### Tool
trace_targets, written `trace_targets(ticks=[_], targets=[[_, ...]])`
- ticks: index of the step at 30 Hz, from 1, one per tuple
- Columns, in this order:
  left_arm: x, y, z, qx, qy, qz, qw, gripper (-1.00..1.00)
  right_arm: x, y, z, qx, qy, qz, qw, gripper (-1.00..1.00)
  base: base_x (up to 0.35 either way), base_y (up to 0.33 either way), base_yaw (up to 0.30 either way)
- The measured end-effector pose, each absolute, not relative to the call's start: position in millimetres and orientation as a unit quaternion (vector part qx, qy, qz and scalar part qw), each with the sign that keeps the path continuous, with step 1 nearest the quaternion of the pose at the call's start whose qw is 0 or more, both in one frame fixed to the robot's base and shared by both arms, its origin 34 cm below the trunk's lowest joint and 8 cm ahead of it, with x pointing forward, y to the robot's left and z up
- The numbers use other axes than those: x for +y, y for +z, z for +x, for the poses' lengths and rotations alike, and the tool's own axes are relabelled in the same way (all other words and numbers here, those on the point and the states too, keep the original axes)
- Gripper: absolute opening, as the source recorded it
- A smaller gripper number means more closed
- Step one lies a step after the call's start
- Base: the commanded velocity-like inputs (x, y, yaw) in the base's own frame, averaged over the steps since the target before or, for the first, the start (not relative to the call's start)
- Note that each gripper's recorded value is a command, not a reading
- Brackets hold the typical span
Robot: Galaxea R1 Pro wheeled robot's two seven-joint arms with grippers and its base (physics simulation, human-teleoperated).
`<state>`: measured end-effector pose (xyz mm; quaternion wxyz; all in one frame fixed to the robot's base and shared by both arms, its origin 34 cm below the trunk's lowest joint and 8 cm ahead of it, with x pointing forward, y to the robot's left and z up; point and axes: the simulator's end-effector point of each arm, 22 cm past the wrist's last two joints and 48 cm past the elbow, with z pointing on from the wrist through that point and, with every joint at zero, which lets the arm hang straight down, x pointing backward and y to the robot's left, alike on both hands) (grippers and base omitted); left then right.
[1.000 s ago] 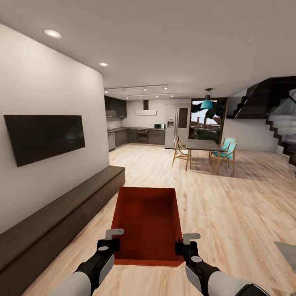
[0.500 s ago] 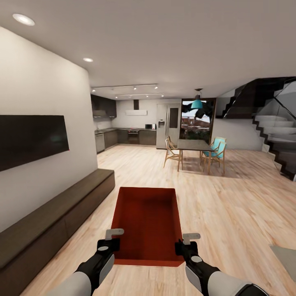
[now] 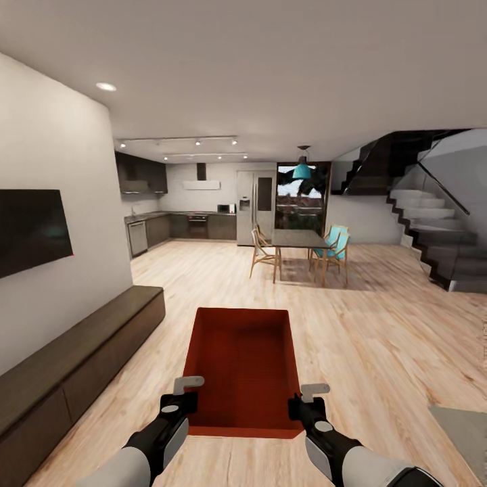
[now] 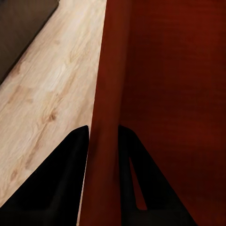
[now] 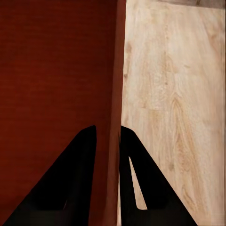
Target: Move the two storage containers from the living room to the garage. In the garage, place one container on the floor and stack the other container on top of it (either order is fine).
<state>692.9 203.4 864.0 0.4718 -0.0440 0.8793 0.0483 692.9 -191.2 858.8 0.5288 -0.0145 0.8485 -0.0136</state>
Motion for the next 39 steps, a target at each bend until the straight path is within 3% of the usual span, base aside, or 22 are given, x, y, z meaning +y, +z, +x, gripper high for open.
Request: trace_targets(ticks=[19, 39], targets=[[203.5, 862.2, 692.5, 0.880, 0.048, -0.044, 0.470, -1.00, -191.2, 857.2, 692.6, 0.849, -0.014, -0.015, 0.527, -1.00, 0.321, 0.000, -0.283], [203.7, 861.5, 692.3, 0.880, 0.048, -0.044, 0.470, -1.00, -191.0, 856.6, 692.5, 0.850, -0.014, -0.015, 0.527, -1.00, 0.321, 0.000, -0.016]])
